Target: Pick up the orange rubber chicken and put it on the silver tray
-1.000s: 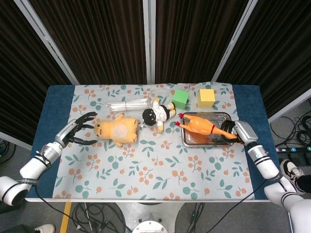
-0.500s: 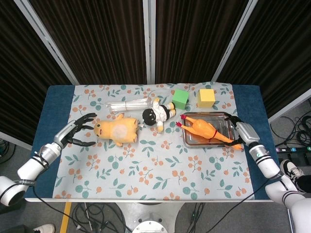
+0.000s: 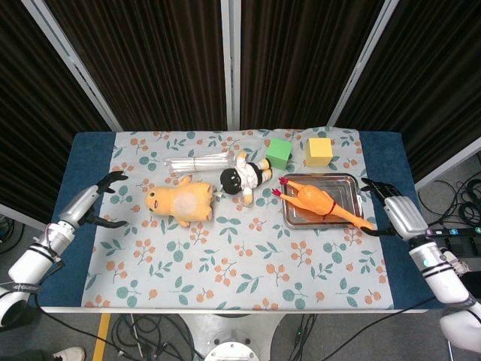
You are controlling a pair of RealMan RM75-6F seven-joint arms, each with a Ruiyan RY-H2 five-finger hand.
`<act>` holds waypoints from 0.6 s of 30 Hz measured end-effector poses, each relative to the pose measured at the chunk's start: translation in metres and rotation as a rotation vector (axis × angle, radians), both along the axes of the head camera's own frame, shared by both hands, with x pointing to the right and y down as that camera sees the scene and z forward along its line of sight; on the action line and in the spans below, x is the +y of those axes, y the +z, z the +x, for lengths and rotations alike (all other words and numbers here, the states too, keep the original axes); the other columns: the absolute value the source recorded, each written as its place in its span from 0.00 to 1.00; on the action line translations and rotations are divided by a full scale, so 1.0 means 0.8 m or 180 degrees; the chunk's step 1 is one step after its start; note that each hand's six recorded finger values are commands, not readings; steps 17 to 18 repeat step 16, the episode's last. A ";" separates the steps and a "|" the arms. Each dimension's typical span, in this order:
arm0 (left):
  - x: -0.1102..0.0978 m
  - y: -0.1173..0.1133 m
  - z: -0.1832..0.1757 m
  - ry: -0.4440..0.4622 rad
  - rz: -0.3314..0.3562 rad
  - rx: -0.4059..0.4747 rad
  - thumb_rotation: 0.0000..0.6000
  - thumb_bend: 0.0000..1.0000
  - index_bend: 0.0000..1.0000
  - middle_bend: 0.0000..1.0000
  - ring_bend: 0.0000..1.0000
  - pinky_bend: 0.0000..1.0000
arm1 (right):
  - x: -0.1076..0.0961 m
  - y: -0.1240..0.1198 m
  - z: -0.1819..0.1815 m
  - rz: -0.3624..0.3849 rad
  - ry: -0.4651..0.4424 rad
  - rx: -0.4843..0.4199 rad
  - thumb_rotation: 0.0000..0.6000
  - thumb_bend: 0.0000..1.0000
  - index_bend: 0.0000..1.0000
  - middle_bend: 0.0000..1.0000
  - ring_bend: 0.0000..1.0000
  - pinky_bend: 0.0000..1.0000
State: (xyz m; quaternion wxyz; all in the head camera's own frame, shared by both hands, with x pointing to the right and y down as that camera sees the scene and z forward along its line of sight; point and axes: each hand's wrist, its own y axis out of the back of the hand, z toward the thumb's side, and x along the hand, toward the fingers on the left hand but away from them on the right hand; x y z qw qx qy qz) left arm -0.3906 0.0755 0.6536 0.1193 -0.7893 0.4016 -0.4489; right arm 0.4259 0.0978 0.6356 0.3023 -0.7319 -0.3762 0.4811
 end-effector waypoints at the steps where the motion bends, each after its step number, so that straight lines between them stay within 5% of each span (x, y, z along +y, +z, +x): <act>1: 0.003 -0.001 -0.006 0.0022 0.0075 -0.0134 1.00 0.11 0.19 0.14 0.11 0.23 | 0.012 -0.013 0.006 0.0083 0.0000 0.0117 1.00 0.10 0.00 0.21 0.11 0.14; 8: 0.049 -0.019 -0.062 -0.0011 0.0662 -0.1221 1.00 0.11 0.19 0.14 0.11 0.23 | 0.098 -0.077 0.060 0.0324 0.0391 0.0712 1.00 0.10 0.00 0.18 0.08 0.14; 16: 0.146 -0.051 -0.105 -0.0489 0.0913 -0.1858 1.00 0.11 0.19 0.14 0.11 0.22 | 0.146 -0.112 0.070 0.0525 0.0644 0.0682 1.00 0.10 0.00 0.19 0.08 0.14; 18: 0.146 -0.051 -0.105 -0.0489 0.0913 -0.1858 1.00 0.11 0.19 0.14 0.11 0.22 | 0.146 -0.112 0.070 0.0525 0.0644 0.0682 1.00 0.10 0.00 0.19 0.08 0.14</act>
